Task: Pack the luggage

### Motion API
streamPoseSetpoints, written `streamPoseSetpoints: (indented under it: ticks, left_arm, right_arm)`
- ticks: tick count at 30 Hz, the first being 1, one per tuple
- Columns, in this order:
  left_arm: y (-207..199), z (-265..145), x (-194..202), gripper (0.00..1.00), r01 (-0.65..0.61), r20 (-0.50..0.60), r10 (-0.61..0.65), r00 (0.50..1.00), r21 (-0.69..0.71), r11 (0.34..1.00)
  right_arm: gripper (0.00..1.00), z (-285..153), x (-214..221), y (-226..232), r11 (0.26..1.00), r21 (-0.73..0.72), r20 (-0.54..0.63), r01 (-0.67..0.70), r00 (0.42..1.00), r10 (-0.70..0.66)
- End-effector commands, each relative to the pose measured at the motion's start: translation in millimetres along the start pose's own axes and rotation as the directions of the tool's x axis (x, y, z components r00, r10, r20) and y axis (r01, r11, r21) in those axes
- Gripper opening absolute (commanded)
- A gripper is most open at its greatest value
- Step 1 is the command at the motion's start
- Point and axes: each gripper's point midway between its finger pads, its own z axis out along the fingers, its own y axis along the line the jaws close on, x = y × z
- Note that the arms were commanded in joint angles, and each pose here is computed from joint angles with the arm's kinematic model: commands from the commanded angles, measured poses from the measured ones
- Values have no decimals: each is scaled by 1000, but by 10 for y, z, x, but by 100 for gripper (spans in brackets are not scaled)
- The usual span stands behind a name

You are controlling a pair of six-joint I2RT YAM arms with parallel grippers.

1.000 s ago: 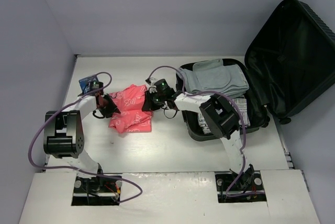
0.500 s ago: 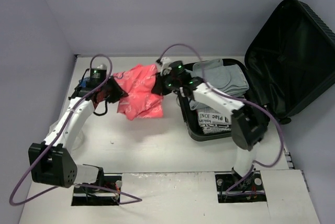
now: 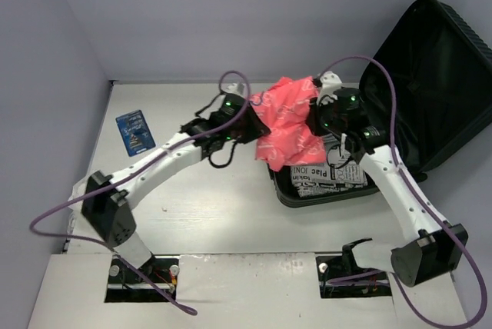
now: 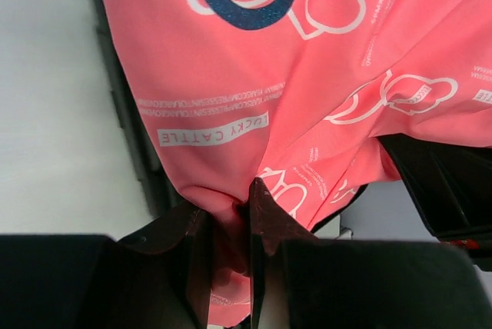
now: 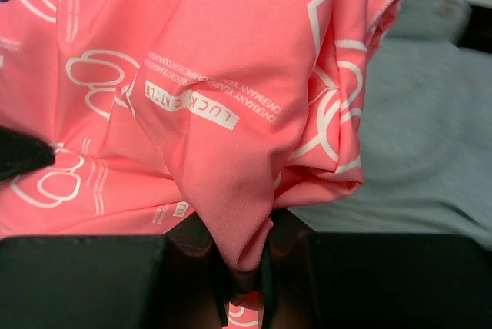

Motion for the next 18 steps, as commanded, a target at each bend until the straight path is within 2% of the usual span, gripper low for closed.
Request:
streamPoseSetpoints:
  ticks: [1, 2, 6, 9, 15, 18]
  left_arm:
    - [-779, 19, 192, 0, 3, -22, 2, 1000, 190, 982]
    - [-814, 139, 401, 0, -6, -60, 17, 998, 183, 983]
    - [-954, 297, 723, 0, -3, -92, 21, 996, 195, 981]
    - [-978, 458, 1015, 0, -42, -117, 65, 991, 190, 981]
    - [-753, 665, 1214, 0, -89, -128, 106, 986, 132, 987]
    - [-602, 719, 1273, 7, -128, -142, 141, 980, 97, 987]
  right_arm:
    - [0, -292, -153, -515, 984, 174, 81, 47, 995, -62]
    - [0, -332, -106, -614, 978, 201, 69, 55, 995, -70]
    - [0, -412, 155, -1015, 954, 297, 16, 30, 999, -36]
    - [0, -419, 447, -1420, 908, 419, -48, -14, 998, 38]
    - [4, -259, 679, -1610, 883, 466, -95, -52, 990, 109]
    - [10, -149, 809, -1649, 879, 472, -124, -62, 983, 136]
